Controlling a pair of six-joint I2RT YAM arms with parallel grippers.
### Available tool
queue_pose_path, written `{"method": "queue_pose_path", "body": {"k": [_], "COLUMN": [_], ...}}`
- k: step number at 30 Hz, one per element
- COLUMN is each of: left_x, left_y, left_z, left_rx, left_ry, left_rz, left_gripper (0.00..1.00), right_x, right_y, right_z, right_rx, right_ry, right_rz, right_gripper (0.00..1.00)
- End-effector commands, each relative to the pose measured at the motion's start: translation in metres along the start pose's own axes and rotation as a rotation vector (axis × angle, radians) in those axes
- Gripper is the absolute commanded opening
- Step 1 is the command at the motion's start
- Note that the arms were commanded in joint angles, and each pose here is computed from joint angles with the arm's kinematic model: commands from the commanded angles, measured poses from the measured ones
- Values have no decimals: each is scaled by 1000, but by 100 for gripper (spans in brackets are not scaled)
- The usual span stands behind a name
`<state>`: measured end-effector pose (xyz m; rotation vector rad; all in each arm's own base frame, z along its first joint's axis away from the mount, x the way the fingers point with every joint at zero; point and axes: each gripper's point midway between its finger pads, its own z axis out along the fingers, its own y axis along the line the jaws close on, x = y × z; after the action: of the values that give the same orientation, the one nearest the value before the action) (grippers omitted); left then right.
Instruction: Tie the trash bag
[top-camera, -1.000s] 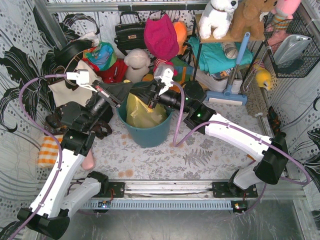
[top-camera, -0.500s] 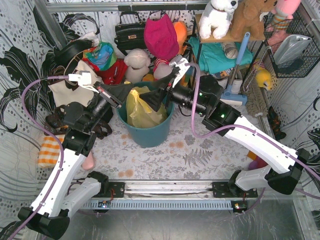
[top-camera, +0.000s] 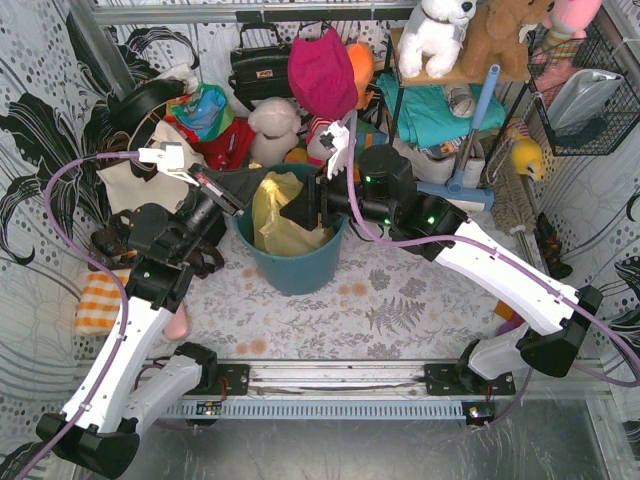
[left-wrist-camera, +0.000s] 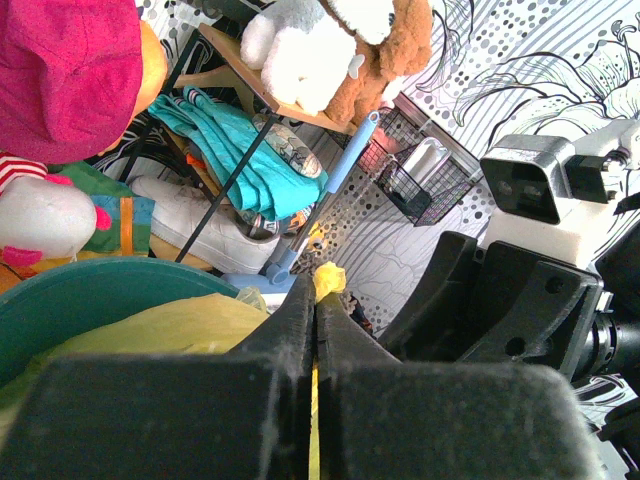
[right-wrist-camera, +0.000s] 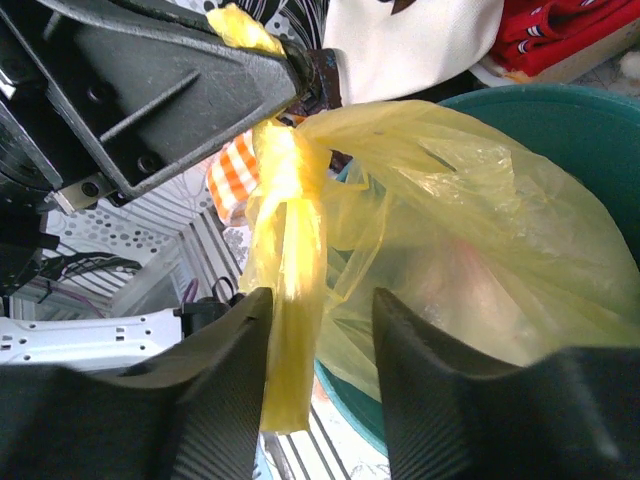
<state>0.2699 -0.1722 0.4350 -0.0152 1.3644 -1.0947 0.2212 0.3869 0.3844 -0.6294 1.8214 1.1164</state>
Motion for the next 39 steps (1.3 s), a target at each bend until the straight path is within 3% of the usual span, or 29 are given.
{"method": "queue_pose_path", "body": {"k": [1, 4, 8, 13, 21, 27, 39], "left_x": [-7, -8, -7, -10, -9, 3, 45], "left_y": [-5, -5, -2, 18, 52, 87, 178], "left_z": [0, 0, 1, 6, 41, 62, 74], "left_rx": [20, 20, 12, -71, -165, -250, -483], "left_ry": [-33, -33, -32, -57, -32, -1, 89], "left_rz": [29, 32, 35, 73, 161, 190, 285], "left_gripper": [0, 0, 0, 0, 0, 0, 0], "right_x": [-16, -18, -23, -26, -22, 17, 120], "right_y": [12, 15, 10, 1, 37, 46, 25], "right_z": [-8, -8, -9, -18, -40, -48, -65], "right_rx": [-26, -39, -7, 41, -163, -281, -277], "right_ry": [-34, -42, -59, -91, -77, -8, 156], "right_rz": [18, 11, -12, -49, -146, -109, 77], "right_gripper": [38, 29, 0, 0, 0, 0, 0]}}
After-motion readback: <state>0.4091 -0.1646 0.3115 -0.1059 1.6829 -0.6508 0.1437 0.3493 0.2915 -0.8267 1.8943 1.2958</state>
